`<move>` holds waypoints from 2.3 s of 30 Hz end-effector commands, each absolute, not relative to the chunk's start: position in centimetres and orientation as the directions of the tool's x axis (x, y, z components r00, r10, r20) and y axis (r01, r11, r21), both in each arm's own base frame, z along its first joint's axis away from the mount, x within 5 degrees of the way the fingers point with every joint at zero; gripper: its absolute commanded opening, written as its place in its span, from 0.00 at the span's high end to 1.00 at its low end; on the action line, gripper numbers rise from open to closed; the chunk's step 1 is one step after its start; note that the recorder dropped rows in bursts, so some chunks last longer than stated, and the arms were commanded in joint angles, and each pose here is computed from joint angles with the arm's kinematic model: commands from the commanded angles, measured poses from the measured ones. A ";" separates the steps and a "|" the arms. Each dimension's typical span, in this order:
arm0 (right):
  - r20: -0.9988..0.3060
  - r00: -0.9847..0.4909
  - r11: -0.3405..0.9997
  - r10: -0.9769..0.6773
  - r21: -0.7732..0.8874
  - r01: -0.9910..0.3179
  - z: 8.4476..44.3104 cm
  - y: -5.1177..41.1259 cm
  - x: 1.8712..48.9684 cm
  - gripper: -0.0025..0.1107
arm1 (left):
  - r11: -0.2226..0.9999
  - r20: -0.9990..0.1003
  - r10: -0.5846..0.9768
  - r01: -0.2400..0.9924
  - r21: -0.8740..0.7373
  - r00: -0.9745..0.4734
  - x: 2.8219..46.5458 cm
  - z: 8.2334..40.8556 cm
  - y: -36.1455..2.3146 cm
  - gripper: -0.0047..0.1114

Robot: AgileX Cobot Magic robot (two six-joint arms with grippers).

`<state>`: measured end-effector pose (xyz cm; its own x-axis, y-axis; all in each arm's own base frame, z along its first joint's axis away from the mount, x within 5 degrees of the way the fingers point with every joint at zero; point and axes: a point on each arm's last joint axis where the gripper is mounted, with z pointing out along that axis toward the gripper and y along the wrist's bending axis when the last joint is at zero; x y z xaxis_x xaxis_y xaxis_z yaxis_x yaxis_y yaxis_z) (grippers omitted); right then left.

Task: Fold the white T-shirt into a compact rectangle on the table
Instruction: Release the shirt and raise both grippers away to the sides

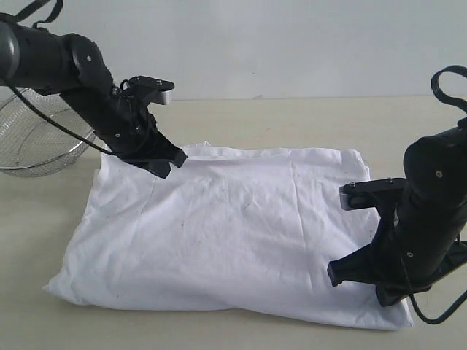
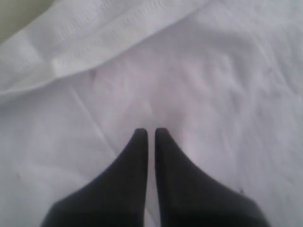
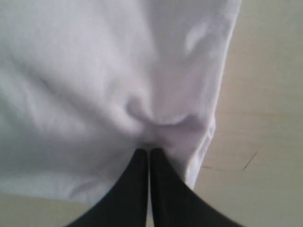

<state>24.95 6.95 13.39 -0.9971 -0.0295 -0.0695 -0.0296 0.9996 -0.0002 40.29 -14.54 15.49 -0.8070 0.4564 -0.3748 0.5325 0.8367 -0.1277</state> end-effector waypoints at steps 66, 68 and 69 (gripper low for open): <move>-0.299 -0.937 0.970 0.181 0.212 0.120 21.8 2.3 23.4 0.98 | 0.801 -0.350 0.385 0.497 -0.334 -0.854 33.7 23.5 -13.7 0.92; -0.294 -0.939 0.970 0.179 0.210 0.119 21.8 2.3 23.3 0.98 | 0.802 -0.347 0.384 0.495 -0.334 -0.856 32.4 23.8 -13.3 0.92; -0.295 -0.939 0.971 0.177 0.210 0.117 21.8 2.3 23.3 0.98 | 0.804 -0.347 0.382 0.493 -0.333 -0.857 31.8 23.8 -13.1 0.92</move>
<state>23.42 2.49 21.60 -0.9422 0.1711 -0.2881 0.1127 0.9715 0.2086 33.26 -13.54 23.37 -0.8596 0.3863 -0.3346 0.4918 0.8031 -0.3364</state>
